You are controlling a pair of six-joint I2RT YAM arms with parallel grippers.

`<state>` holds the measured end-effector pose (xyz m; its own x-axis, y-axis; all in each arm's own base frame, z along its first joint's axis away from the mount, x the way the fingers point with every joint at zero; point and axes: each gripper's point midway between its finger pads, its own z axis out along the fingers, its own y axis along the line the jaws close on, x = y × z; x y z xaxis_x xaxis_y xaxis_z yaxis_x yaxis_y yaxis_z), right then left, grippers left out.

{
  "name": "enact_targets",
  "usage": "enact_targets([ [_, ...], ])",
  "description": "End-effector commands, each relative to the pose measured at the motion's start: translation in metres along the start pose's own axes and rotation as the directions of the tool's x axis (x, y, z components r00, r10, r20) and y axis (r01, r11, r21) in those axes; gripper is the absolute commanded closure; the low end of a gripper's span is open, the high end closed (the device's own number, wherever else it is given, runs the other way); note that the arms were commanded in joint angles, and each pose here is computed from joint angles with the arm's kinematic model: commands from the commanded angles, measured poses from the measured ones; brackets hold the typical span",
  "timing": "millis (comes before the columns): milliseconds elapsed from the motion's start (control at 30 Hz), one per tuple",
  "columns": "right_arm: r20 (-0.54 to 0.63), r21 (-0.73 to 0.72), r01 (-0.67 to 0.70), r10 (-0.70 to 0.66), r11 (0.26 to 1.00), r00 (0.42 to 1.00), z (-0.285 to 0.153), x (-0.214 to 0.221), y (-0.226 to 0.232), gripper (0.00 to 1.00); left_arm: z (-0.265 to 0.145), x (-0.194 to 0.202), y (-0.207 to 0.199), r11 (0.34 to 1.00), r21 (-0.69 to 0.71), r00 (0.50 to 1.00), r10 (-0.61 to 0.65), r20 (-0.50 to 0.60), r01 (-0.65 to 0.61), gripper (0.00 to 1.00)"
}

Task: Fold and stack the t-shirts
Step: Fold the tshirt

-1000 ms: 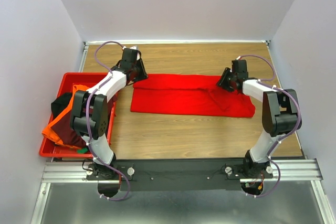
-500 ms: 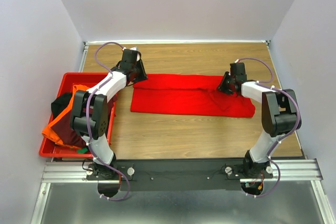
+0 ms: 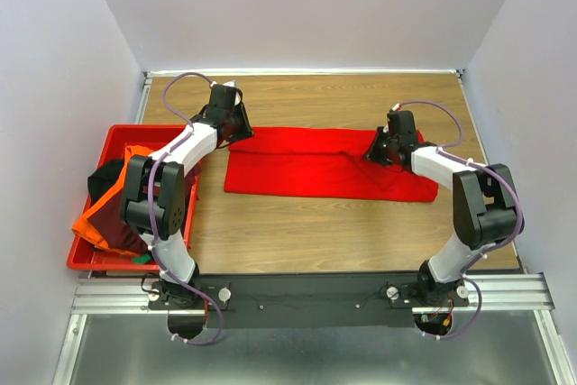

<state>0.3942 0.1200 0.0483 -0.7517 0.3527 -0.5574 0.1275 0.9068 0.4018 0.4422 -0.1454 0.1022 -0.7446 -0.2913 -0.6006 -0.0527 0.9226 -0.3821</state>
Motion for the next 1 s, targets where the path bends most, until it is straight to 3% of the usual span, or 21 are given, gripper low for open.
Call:
enact_targets([
  [0, -0.007, -0.043, 0.015, -0.015, 0.999, 1.0, -0.011, 0.007, 0.016, 0.84, -0.008, -0.004, -0.008, 0.999, 0.034, 1.0, 0.018, 0.02, -0.019, 0.64],
  [67, 0.025, 0.003, 0.016, -0.017, 1.0, 1.0, -0.011, 0.0, 0.008, 0.83, -0.008, -0.003, -0.008, 0.999, 0.034, 1.0, 0.018, 0.02, -0.019, 0.63],
  [233, 0.113, 0.178, 0.027, -0.047, 0.984, 0.992, -0.012, -0.025, -0.019, 0.69, -0.008, -0.003, -0.008, 0.999, 0.033, 1.0, 0.022, 0.02, -0.023, 0.64],
  [400, 0.122, 0.23, 0.026, -0.055, 0.973, 0.991, -0.004, -0.036, -0.033, 0.61, -0.009, -0.003, -0.007, 0.999, 0.027, 1.0, 0.023, 0.022, -0.023, 0.63],
  [600, 0.126, 0.257, 0.029, -0.064, 0.966, 0.99, 0.004, -0.046, -0.039, 0.6, -0.009, -0.002, -0.006, 0.999, 0.027, 0.999, 0.024, 0.022, -0.025, 0.63],
  [967, 0.045, 0.243, 0.037, -0.05, 0.969, 0.998, 0.022, -0.023, -0.043, 0.6, -0.008, 0.0, -0.007, 0.999, 0.032, 1.0, 0.022, 0.016, -0.023, 0.64],
])
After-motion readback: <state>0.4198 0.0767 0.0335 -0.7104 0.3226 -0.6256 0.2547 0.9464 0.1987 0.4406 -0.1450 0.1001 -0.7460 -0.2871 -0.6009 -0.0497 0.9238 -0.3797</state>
